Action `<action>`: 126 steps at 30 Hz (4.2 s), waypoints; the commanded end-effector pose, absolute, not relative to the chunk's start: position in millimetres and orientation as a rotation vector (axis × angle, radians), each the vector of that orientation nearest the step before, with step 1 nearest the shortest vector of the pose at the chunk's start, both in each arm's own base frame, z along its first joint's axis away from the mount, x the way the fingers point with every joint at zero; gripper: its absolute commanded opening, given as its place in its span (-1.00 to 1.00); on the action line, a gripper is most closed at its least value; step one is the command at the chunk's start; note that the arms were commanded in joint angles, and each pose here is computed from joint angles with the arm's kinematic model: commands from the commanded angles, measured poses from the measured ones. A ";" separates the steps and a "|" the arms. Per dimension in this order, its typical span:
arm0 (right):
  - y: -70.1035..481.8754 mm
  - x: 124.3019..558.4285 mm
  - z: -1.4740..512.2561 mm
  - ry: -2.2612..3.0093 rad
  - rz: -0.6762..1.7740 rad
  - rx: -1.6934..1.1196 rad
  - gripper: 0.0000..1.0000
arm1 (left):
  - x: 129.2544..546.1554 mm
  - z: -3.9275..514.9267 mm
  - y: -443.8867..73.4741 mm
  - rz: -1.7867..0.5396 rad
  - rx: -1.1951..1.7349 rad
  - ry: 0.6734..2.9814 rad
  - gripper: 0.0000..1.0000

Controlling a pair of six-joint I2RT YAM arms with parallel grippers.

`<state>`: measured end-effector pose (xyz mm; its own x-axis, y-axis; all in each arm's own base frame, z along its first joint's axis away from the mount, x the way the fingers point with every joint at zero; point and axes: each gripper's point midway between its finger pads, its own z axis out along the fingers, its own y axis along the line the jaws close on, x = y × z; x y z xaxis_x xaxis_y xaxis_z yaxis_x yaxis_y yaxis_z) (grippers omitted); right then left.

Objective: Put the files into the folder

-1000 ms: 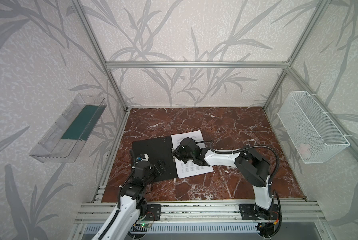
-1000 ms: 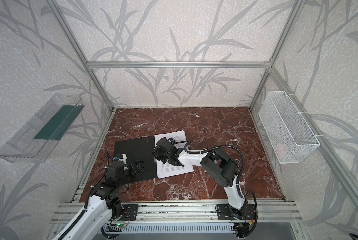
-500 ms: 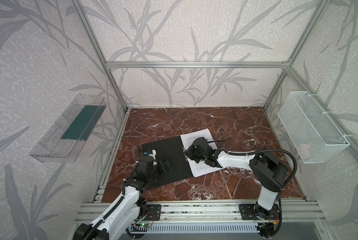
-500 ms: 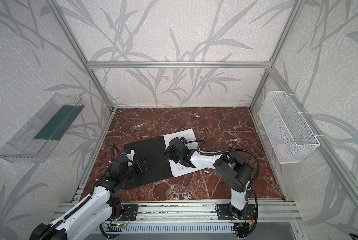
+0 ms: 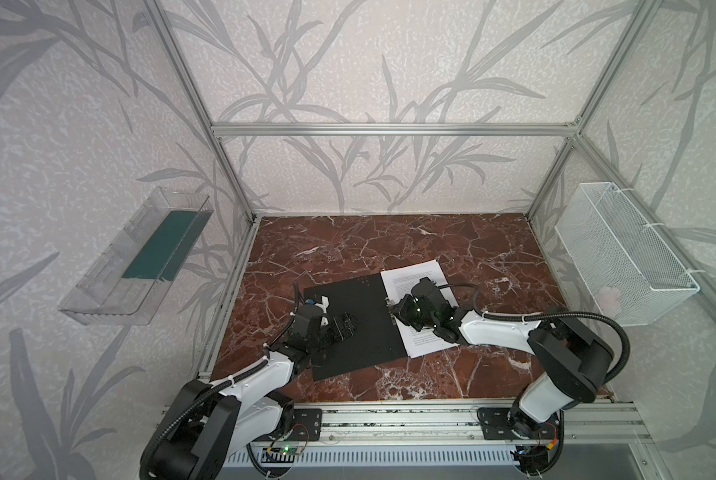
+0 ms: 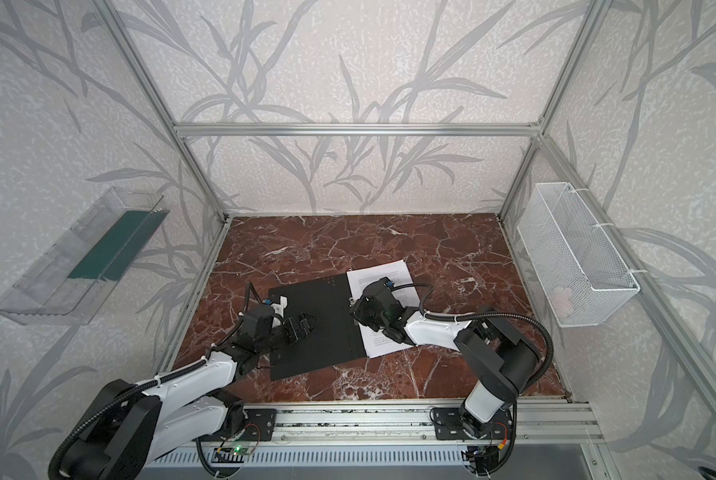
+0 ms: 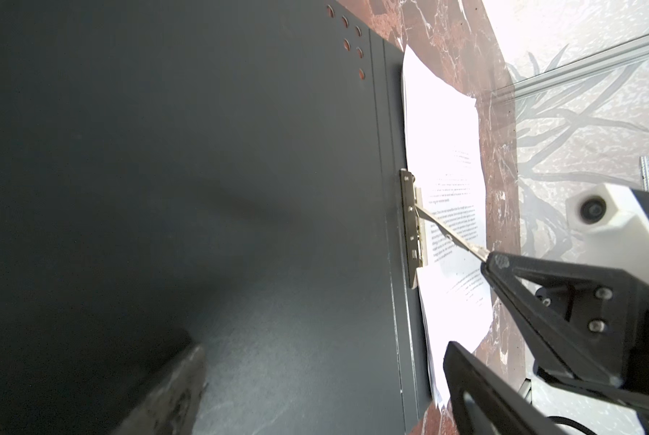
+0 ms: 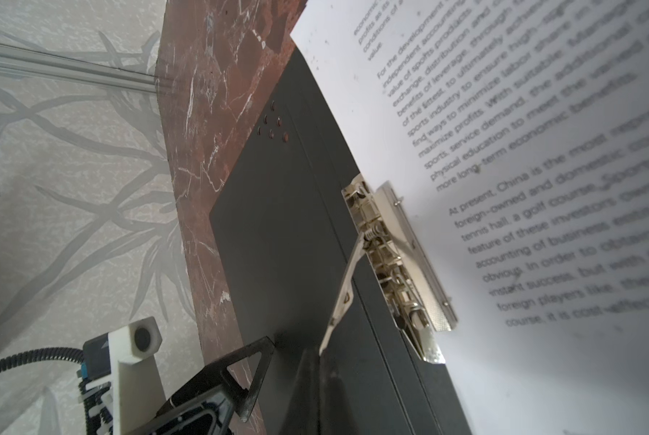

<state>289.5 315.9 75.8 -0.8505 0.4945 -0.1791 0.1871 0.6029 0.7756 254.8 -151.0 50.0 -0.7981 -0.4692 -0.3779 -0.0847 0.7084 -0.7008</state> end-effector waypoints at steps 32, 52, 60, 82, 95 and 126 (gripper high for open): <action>203.0 199.4 -91.6 2.581 0.804 0.699 -1.00 | 237.8 -8.8 -97.3 -0.513 -0.661 2.510 0.97; 192.6 194.1 -98.5 2.660 0.570 0.715 -1.00 | 239.8 -7.8 -94.8 -0.486 -0.662 2.507 0.98; 196.9 200.1 -77.5 2.675 0.413 0.671 -1.00 | 239.0 -8.3 -93.4 -0.476 -0.661 2.508 0.97; 295.5 231.7 -7.4 2.579 0.837 0.261 -0.89 | 238.7 -15.4 -98.0 -0.502 -0.660 2.522 0.97; 310.4 237.1 23.0 2.513 0.941 0.175 -0.40 | 238.8 -13.3 -98.0 -0.503 -0.656 2.519 0.98; 124.8 280.8 78.8 2.396 0.811 0.265 0.65 | 254.2 55.5 -71.4 -0.468 -0.555 2.366 0.98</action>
